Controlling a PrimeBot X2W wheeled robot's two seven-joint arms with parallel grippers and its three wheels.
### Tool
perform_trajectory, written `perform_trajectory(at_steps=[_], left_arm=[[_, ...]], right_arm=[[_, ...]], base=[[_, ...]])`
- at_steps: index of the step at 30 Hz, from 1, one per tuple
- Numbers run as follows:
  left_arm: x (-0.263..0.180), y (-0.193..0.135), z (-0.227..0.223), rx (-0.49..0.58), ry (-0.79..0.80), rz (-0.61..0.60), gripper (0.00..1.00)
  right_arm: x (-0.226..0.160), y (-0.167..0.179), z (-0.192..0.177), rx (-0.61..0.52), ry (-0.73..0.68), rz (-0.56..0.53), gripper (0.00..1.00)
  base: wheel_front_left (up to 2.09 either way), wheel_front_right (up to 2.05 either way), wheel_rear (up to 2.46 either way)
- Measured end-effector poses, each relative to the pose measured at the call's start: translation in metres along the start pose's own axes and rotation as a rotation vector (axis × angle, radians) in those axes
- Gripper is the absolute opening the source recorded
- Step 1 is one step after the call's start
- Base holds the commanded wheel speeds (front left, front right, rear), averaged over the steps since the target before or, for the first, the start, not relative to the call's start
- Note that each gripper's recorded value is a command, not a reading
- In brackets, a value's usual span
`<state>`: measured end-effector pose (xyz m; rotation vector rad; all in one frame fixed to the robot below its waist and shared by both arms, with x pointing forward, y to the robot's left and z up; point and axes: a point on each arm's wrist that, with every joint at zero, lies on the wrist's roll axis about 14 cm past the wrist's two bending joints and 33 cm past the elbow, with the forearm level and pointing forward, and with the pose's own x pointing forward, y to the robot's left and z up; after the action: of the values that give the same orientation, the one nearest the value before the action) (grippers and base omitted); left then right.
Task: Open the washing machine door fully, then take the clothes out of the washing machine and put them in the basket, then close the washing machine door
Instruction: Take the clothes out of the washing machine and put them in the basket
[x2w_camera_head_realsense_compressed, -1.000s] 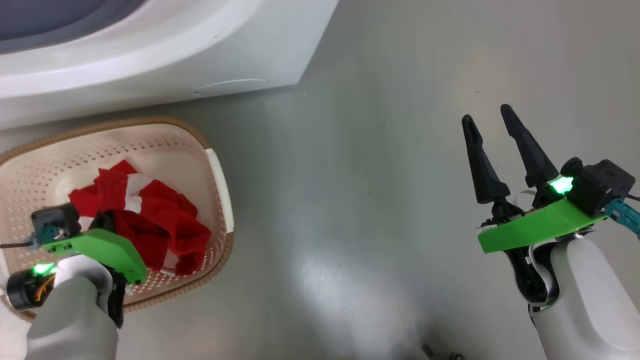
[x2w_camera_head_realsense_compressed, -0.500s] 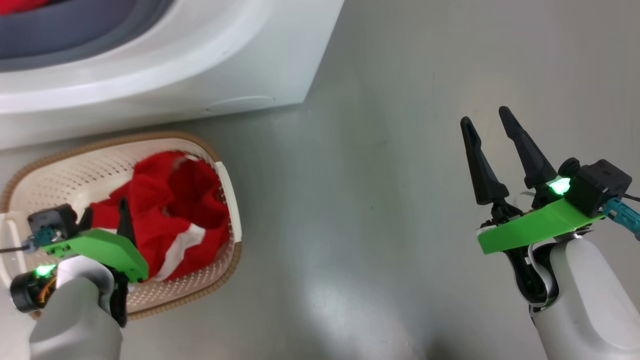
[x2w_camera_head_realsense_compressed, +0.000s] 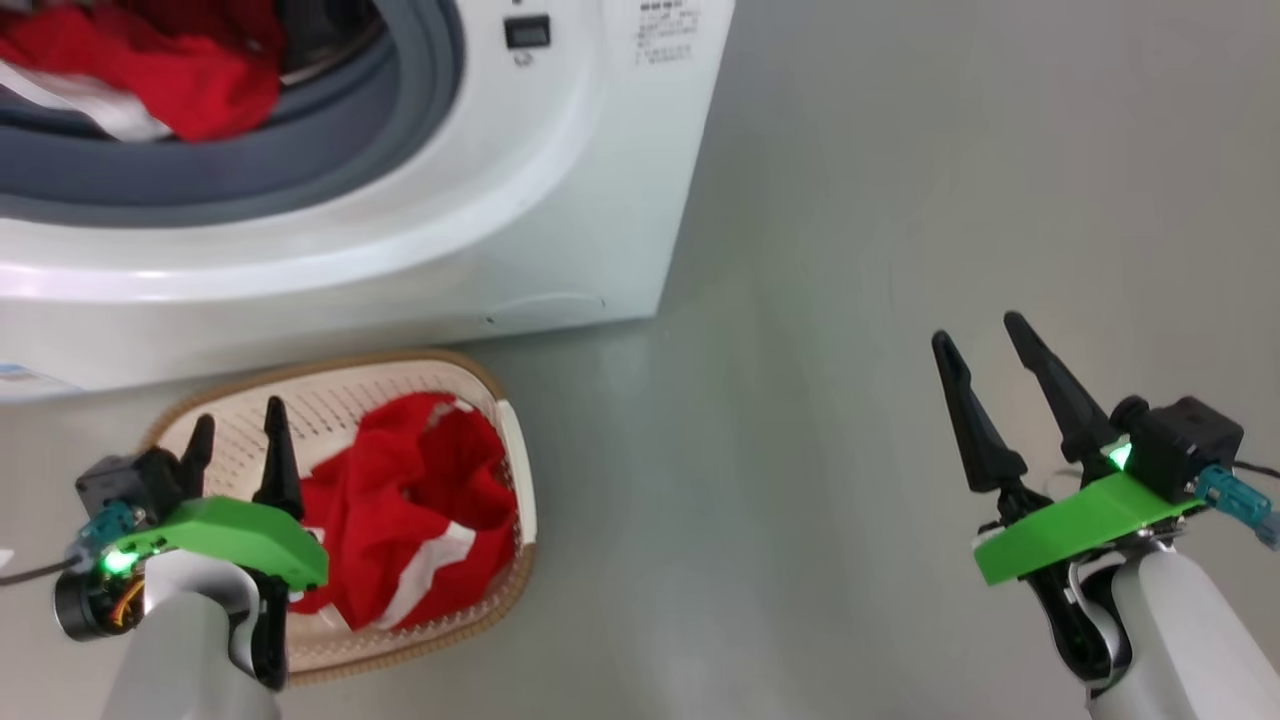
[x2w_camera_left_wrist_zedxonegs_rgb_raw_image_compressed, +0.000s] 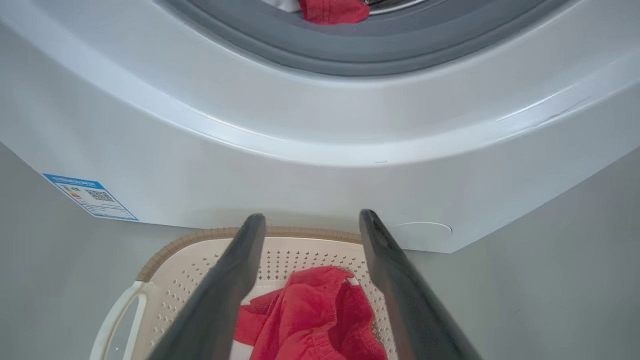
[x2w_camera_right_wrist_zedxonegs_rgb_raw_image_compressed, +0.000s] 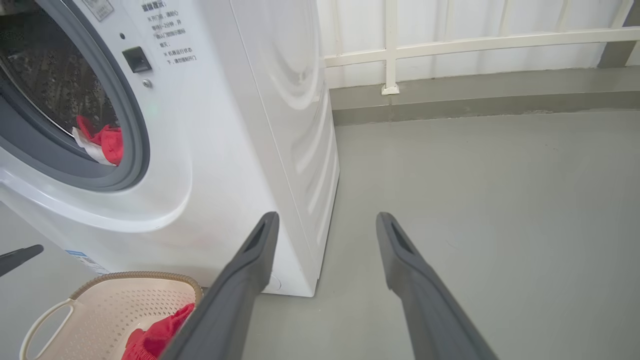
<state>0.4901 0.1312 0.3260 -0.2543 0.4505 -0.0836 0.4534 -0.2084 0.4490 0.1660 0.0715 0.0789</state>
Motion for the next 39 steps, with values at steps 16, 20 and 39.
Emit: perform_trajectory(at_steps=[16,20,39], left_arm=[[-0.086,-0.006,0.085,0.083,-0.321,-0.024,1.0],[-0.108,-0.004,0.092,0.095,-0.368,-0.015,1.0],[-0.158,-0.002,0.088,0.1,-0.422,0.011,1.0]], right_arm=[[-0.042,0.015,0.031,-0.002,-0.063,0.033,1.0],[-0.052,0.014,0.034,-0.002,-0.071,0.029,1.0],[-0.069,0.011,0.031,0.01,-0.063,0.013,1.0]], base=[[0.0,0.0,0.0],[0.0,0.0,0.0],[0.0,0.0,0.0]])
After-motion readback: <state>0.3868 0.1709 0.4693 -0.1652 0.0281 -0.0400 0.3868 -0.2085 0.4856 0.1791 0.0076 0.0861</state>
